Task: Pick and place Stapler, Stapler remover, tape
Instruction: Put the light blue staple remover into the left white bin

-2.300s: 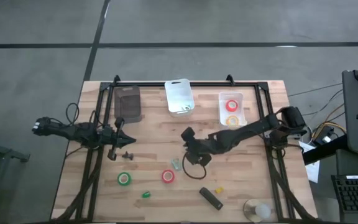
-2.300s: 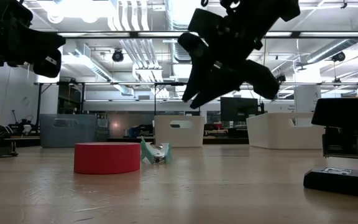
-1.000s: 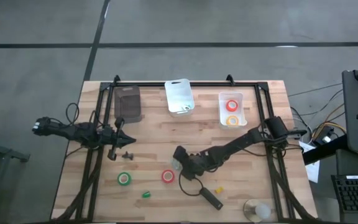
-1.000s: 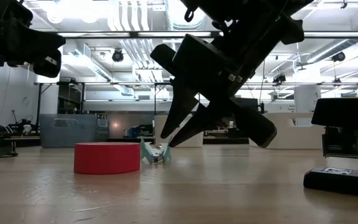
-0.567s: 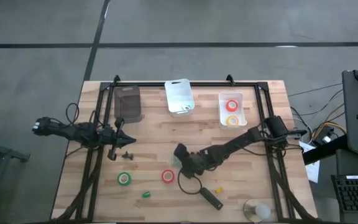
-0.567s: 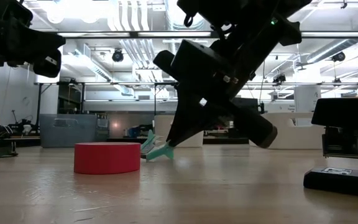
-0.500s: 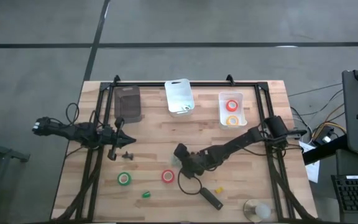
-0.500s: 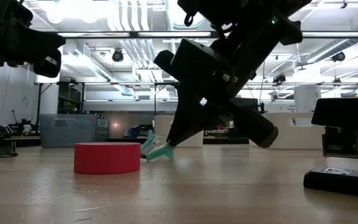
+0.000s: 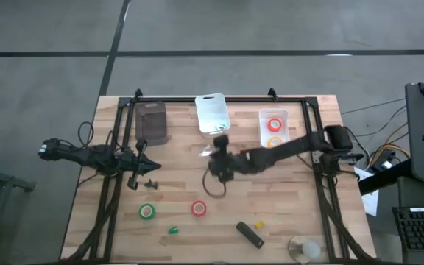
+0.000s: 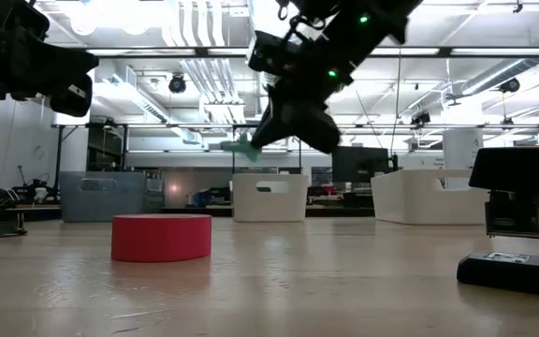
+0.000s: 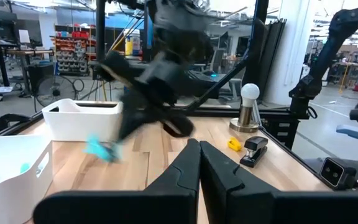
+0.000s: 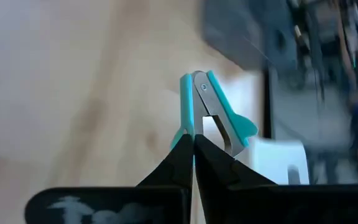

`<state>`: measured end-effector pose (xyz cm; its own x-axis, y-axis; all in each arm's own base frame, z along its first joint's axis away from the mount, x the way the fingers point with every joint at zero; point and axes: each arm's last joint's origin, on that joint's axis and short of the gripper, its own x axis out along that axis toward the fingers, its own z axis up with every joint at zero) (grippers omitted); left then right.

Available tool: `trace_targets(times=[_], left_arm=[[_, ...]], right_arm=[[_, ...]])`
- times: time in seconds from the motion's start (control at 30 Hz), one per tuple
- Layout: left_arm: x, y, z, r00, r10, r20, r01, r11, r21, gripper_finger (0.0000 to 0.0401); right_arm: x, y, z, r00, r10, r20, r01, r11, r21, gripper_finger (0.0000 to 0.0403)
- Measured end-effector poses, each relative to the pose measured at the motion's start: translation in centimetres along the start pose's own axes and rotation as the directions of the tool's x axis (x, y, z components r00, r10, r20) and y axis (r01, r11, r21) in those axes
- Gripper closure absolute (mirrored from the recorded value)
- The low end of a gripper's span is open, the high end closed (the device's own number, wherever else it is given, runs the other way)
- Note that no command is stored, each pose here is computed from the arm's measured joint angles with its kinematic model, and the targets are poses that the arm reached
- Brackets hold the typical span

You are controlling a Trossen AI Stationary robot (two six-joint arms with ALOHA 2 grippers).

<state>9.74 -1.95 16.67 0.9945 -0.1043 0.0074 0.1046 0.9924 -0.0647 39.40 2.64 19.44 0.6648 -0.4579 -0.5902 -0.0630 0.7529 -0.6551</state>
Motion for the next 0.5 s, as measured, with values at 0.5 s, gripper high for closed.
trace_targets(times=[0.5], left_arm=[[0.0, 0.0, 0.0, 1.000, 0.000, 0.000, 0.000, 1.000, 0.000, 0.0391]], right_arm=[[4.6, -11.2, -7.4, 0.996, -0.004, -0.090, 0.067, 0.698, 0.713, 0.0394]])
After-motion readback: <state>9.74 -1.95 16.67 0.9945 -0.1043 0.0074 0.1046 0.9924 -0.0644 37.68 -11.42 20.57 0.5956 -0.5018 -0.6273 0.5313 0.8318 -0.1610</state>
